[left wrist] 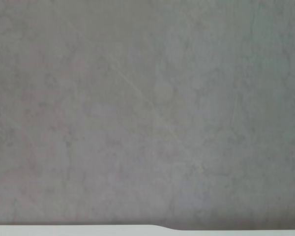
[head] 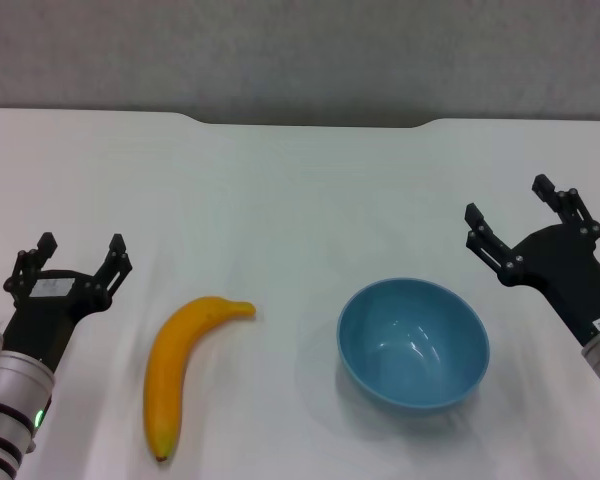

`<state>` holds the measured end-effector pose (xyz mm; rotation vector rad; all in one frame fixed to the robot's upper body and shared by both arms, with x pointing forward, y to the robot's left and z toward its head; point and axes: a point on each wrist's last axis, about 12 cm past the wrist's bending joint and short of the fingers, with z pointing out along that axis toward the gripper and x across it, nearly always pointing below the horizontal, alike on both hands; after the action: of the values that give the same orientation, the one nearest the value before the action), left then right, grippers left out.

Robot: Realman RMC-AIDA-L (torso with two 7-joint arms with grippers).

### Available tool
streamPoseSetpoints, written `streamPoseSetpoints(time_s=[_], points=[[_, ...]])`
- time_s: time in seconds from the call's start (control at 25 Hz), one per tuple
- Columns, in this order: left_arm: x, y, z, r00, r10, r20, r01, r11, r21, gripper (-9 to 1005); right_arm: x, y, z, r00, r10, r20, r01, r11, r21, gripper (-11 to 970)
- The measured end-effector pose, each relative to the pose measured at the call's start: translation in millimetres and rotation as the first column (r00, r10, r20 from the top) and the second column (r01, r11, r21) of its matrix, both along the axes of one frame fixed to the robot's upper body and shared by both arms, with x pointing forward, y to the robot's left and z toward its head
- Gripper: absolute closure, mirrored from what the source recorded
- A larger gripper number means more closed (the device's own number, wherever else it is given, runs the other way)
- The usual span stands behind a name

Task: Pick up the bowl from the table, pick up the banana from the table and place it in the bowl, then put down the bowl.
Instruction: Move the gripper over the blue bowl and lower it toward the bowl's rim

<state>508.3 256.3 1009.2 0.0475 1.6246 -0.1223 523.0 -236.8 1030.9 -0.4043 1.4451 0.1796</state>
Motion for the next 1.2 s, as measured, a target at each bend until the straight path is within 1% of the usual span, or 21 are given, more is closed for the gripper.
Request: streamPoseSetpoints(time_s=[0.64,0.88,1.0,1.08,1.12,1.2], points=[[-1.0,-1,-0.2,1.000,0.000,-0.001,0.000,1.000,-0.006,105,-1.0,1,-0.3,1.000,0.001,0.001,-0.001,1.000,0.003,89],[0.5,-7,1.9,0.999,-0.027,-0.032,0.025,0.999,-0.042,106,-1.9,8,0.1,1.000,0.014,-0.019,-0.013,1.000,0.024,95],[1.6,-8,8.2,0.999,-0.041,-0.035,0.039,0.997,-0.066,106,2.7,12,3.0,0.998,0.029,-0.047,-0.027,0.999,0.031,98],[7.2,-8,18.2,0.996,-0.066,-0.056,0.061,0.993,-0.098,105,11.0,15,12.6,0.995,0.044,-0.088,-0.041,0.998,0.042,101],[10.7,-8,21.9,0.993,-0.082,-0.081,0.072,0.991,-0.110,105,11.0,15,12.6,0.995,0.044,-0.088,-0.041,0.998,0.042,102],[17.8,-10,28.2,0.986,-0.105,-0.128,0.089,0.988,-0.123,105,15.0,15,19.2,0.991,0.036,-0.128,-0.033,0.999,0.030,104]])
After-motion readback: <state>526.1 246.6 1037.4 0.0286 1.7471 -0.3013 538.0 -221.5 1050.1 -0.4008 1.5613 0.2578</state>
